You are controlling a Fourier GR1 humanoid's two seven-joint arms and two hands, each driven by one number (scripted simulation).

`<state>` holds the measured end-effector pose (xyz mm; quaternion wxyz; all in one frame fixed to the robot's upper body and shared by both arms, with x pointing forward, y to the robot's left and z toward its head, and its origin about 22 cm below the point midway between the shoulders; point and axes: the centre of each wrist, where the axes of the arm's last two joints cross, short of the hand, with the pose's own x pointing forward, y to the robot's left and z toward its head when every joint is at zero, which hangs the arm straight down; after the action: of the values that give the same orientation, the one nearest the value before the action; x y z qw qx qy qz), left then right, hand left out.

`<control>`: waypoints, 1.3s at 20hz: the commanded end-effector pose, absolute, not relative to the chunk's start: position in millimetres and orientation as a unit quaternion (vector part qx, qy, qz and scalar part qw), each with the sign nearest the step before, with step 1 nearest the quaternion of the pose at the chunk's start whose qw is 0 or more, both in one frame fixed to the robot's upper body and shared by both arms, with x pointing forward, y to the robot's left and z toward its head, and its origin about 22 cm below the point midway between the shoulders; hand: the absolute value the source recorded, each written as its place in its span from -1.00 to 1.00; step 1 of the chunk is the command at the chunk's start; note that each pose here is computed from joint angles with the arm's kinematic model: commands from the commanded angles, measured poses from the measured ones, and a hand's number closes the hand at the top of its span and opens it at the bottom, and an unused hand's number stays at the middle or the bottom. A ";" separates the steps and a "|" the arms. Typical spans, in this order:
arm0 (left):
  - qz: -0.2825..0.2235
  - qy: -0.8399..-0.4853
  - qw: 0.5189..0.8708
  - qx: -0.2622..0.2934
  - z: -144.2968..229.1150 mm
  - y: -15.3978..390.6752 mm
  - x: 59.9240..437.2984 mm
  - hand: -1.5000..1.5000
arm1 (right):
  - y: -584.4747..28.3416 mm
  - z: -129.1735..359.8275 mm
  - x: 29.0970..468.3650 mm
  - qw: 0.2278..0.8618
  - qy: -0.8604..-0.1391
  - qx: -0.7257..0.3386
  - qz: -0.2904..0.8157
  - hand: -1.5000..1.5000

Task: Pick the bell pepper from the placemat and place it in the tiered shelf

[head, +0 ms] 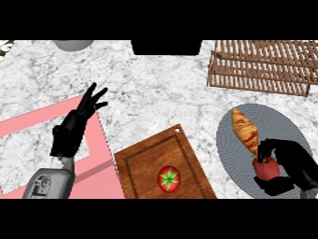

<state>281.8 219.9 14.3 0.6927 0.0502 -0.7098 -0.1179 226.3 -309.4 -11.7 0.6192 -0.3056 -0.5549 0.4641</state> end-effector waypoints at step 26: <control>-0.113 -0.700 0.703 0.051 13.7 229.7 285.7 0.00 | -80.1 229.1 240.6 0.583 -0.653 -0.474 0.092 1.00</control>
<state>285.0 226.7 17.5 0.6975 0.0467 -0.7054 -0.1172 246.7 -80.0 200.3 0.5748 -0.4353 -0.6798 0.1340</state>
